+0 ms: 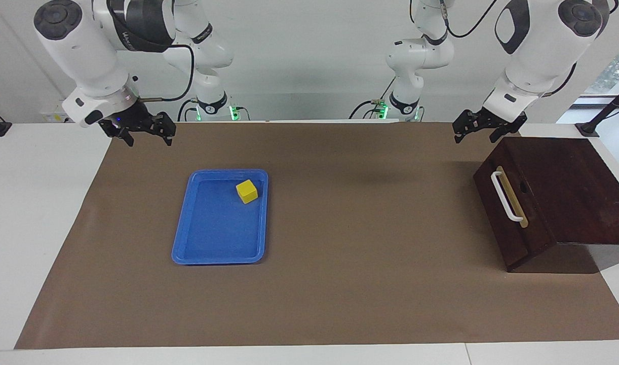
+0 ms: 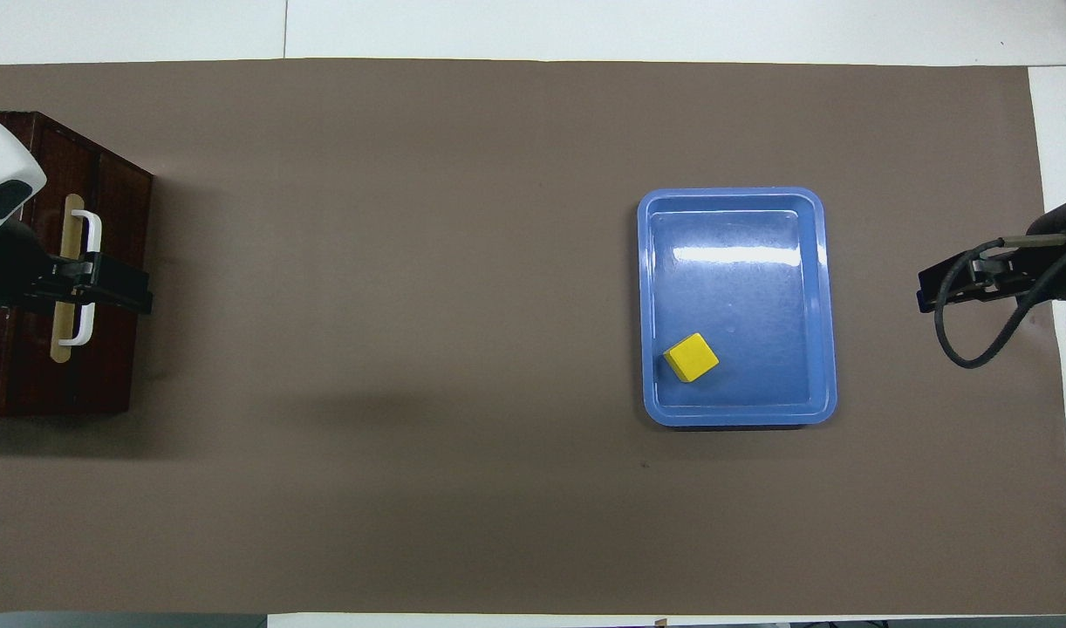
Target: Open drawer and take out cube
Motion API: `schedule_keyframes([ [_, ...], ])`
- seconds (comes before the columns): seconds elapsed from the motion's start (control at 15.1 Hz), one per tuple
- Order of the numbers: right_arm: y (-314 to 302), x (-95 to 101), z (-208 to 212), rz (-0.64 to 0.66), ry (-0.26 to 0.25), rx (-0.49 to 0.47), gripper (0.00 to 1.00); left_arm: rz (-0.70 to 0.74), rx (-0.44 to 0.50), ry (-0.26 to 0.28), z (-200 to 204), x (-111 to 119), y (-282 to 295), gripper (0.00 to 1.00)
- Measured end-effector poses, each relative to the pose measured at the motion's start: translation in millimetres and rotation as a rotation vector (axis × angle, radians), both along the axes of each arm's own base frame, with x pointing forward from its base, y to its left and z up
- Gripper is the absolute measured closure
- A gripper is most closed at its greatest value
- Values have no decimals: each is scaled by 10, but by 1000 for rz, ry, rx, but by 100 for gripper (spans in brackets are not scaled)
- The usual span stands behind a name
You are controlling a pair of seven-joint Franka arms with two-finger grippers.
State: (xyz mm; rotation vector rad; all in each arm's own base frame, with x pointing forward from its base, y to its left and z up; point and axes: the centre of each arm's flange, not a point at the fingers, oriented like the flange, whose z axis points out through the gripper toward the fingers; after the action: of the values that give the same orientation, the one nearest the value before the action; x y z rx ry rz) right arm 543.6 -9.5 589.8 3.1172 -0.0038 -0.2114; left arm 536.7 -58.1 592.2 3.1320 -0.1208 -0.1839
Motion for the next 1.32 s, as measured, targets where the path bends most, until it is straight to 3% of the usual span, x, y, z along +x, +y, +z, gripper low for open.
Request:
schedule_keyframes([
  [0.4,-115,-165,448,-25,14,0,0,0,0,0,0,0,0,0],
  [1.32,-125,-112,327,-25,-2,-1,0,0,0,0,0,0,0,0],
])
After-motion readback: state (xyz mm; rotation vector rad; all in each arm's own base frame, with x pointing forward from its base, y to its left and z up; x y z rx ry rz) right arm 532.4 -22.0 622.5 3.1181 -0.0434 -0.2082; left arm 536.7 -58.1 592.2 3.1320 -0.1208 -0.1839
